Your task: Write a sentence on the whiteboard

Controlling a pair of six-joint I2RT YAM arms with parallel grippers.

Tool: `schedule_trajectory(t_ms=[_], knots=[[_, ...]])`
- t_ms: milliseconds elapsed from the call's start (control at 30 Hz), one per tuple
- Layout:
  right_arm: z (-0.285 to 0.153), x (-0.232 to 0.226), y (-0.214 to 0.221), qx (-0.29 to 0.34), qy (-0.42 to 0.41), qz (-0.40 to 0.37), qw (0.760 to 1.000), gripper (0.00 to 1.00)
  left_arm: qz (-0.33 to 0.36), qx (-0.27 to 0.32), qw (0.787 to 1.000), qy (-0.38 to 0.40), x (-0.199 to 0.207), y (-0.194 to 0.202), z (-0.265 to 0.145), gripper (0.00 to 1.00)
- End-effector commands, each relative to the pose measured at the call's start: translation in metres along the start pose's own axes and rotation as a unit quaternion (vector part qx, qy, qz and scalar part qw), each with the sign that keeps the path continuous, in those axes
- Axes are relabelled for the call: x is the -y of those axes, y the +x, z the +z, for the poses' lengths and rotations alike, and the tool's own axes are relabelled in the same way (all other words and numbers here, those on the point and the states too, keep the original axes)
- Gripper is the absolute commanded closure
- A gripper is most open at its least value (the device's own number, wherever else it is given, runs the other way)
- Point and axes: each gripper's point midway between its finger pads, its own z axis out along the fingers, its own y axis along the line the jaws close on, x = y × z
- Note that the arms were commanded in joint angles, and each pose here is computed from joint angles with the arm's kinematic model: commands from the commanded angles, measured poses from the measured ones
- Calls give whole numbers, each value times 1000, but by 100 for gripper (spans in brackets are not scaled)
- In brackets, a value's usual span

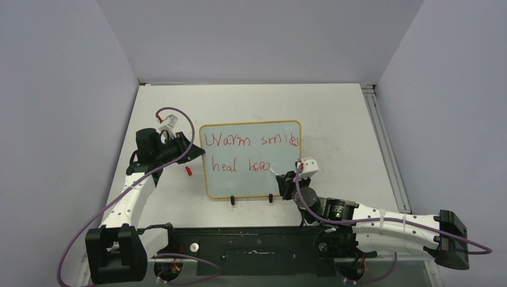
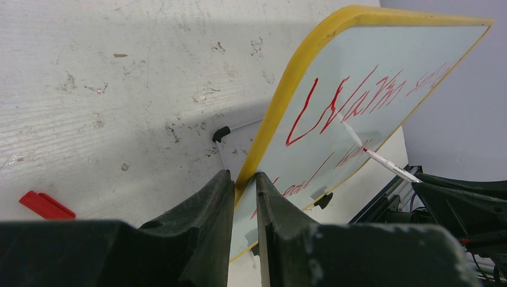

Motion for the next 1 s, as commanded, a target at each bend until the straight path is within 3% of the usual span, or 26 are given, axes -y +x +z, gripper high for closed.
schedule_trajectory(t_ms=[0,967], knots=[[-3,5,12,-14,4,0,1000,95,30,21,999,11,13,-19,-3,81],[-1,8,-21,39,29,10,999,95,30,21,999,11,13,-19,-3,81]])
